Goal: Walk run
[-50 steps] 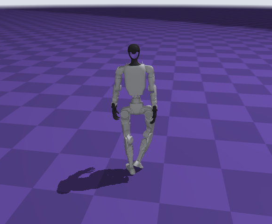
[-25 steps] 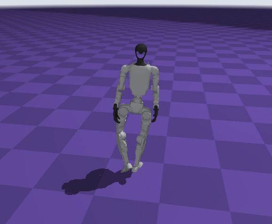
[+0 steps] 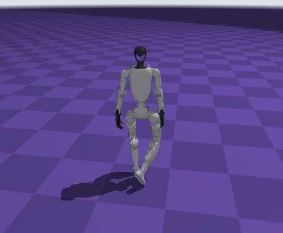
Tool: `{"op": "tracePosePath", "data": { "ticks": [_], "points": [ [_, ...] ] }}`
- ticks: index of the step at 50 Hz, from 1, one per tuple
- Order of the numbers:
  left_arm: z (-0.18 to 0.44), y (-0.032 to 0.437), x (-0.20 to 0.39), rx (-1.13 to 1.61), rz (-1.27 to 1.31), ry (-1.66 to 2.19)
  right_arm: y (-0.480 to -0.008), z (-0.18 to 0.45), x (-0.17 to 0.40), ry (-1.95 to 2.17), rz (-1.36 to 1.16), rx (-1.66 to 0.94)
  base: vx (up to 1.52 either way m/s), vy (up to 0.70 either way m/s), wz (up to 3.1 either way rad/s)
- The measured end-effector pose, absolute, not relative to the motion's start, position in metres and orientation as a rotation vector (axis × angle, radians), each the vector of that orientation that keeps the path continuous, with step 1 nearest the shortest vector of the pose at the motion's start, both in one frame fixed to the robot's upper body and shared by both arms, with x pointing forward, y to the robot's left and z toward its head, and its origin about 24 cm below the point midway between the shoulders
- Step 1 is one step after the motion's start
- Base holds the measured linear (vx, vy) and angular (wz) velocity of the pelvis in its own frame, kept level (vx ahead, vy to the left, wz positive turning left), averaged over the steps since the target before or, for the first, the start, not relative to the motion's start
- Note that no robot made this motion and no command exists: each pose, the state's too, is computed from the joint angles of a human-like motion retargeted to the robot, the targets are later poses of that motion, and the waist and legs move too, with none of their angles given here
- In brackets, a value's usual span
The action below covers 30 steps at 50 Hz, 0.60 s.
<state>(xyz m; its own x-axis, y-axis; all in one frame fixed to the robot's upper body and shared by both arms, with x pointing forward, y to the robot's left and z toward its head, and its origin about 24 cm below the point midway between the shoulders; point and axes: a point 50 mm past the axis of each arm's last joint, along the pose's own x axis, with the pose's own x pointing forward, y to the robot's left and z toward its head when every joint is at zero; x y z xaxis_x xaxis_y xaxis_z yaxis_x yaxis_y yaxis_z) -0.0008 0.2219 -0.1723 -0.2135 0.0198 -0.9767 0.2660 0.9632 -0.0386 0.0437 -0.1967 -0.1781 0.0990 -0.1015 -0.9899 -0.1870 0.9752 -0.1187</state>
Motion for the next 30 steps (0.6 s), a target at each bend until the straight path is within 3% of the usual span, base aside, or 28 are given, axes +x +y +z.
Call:
{"op": "tracePosePath", "data": {
  "ticks": [10,15,22,30],
  "points": [
    [-0.124,0.258,0.185,0.606,-0.258,1.192,-0.180,-0.178,-0.040,1.704,-0.136,0.173,1.03,-0.20,1.07],
    [-0.111,0.242,0.215,0.597,-0.230,1.010,-0.177,-0.174,-0.062,1.793,-0.178,0.266,1.12,-0.33,0.40],
    [-0.162,0.220,0.106,0.425,-0.333,1.328,-0.182,-0.178,-0.043,1.658,-0.248,0.194,1.44,-0.38,0.08],
    [-0.167,0.250,-0.026,0.624,-0.375,1.778,-0.180,-0.177,0.066,1.381,-0.077,0.004,1.03,-0.25,-0.65]
  ]
}}
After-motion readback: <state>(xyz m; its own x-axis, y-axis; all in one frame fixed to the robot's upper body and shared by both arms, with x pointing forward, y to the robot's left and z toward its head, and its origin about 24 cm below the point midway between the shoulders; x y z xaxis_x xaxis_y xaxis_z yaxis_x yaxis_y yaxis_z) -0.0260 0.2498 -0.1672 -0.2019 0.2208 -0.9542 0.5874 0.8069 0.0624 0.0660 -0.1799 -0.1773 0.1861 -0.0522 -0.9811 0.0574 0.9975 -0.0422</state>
